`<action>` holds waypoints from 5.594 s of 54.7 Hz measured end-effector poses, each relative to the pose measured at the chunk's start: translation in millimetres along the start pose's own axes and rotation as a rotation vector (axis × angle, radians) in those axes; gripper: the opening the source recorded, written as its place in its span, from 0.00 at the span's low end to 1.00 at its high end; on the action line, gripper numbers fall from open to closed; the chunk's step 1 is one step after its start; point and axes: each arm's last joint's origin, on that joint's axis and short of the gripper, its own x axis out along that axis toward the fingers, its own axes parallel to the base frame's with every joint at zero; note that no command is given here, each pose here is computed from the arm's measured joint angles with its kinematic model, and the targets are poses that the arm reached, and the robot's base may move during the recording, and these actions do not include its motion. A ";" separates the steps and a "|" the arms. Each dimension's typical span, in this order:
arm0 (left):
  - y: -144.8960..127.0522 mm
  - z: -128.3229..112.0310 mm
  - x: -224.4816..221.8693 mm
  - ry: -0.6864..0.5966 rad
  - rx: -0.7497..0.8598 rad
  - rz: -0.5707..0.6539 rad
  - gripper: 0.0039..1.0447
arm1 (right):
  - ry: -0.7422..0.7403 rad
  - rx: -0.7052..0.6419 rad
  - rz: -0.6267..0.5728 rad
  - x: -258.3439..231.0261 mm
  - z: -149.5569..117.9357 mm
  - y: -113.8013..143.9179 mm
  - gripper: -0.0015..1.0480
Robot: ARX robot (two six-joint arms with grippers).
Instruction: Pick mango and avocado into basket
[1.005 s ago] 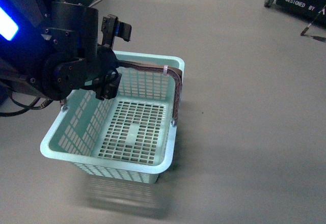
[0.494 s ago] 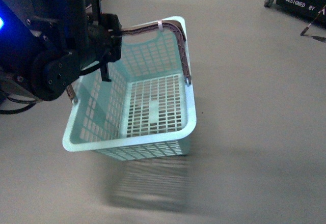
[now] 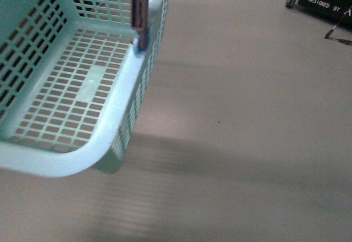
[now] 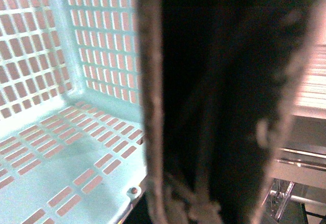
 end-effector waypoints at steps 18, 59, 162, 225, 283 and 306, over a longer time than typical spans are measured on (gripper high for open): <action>-38.2 20.6 -83.0 -0.052 -0.031 -0.046 0.06 | 0.000 0.000 0.000 0.0 0.0 0.0 0.93; -42.9 24.7 -109.6 -0.070 -0.014 -0.054 0.06 | 0.000 0.000 0.000 0.0 0.0 0.0 0.93; -41.9 24.5 -109.0 -0.069 -0.013 -0.050 0.06 | 0.001 0.000 0.000 0.0 -0.1 0.0 0.93; -42.4 24.6 -109.8 -0.070 -0.015 -0.053 0.06 | 0.002 0.000 -0.001 0.0 -0.2 0.0 0.93; -41.7 24.5 -109.5 -0.067 -0.014 -0.049 0.06 | 0.003 0.000 0.003 0.0 -0.3 0.2 0.93; -41.6 24.5 -109.3 -0.070 -0.013 -0.048 0.06 | 0.003 0.000 0.002 0.0 -0.3 0.2 0.93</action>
